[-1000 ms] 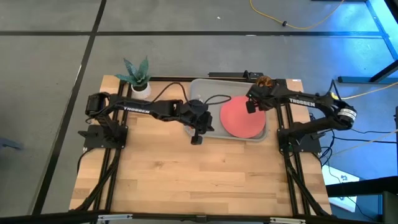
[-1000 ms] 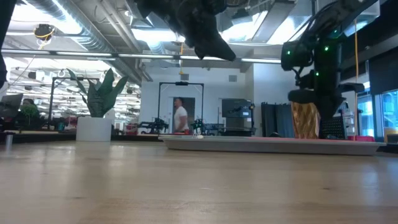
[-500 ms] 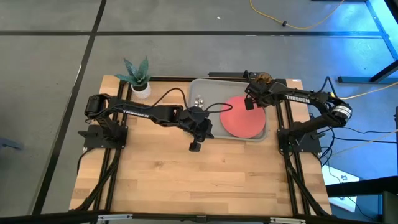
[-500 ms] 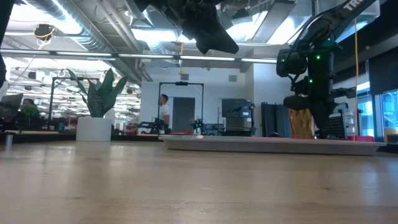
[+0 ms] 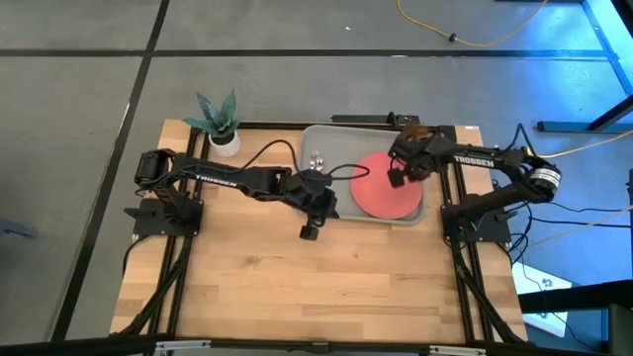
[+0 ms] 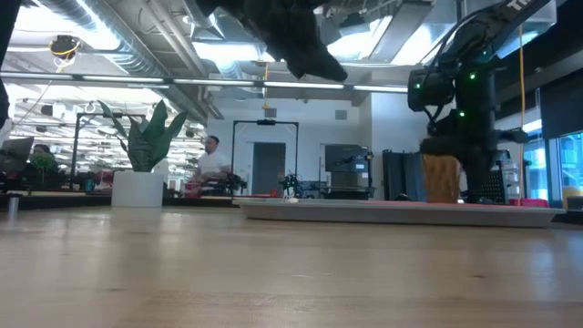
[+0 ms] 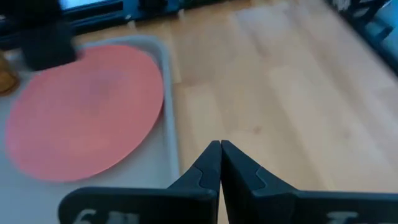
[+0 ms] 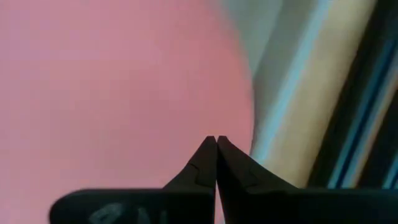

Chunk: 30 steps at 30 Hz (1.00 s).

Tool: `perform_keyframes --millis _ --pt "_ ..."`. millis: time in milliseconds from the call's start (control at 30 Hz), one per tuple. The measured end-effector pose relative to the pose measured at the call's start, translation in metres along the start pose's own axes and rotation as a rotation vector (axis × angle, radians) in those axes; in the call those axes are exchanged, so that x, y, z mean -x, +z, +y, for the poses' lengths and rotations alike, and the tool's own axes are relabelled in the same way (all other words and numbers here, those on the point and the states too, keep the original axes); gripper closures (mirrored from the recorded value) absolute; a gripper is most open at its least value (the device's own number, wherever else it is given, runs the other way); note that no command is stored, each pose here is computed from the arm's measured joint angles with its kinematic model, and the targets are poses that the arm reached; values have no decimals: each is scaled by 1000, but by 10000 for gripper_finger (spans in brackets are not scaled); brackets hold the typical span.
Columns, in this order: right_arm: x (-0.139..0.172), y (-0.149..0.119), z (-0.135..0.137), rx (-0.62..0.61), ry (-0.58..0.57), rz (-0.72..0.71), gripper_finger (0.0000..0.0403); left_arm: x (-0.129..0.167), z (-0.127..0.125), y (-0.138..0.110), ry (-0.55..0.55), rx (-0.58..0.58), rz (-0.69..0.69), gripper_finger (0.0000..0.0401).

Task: Pick and place plate/cup/fork/spoon on tray
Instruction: Adjust the orange glass on the gray serving tray

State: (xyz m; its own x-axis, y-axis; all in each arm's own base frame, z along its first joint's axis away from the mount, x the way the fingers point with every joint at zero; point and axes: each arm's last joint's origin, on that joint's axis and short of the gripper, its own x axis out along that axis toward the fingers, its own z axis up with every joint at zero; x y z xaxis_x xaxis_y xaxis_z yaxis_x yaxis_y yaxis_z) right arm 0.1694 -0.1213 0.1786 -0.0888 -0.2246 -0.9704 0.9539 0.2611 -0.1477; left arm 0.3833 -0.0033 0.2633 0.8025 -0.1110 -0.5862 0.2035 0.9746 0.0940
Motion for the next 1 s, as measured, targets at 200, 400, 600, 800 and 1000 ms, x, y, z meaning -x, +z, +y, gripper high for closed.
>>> perform_keyframes --millis 200,400,600,800,1000 --pt "31 -16 10 114 122 -59 398 1 8 -5 159 -117 77 400" --pt "53 -25 9 142 201 -151 398 3 22 -7 194 -116 80 375" --pt "63 -28 4 136 236 -194 398 4 30 -9 211 -102 84 365" --pt "64 -25 6 178 247 -234 397 4 31 -9 225 -108 89 365" --pt "63 -26 8 294 285 -201 370 5 32 -11 250 -109 113 364"
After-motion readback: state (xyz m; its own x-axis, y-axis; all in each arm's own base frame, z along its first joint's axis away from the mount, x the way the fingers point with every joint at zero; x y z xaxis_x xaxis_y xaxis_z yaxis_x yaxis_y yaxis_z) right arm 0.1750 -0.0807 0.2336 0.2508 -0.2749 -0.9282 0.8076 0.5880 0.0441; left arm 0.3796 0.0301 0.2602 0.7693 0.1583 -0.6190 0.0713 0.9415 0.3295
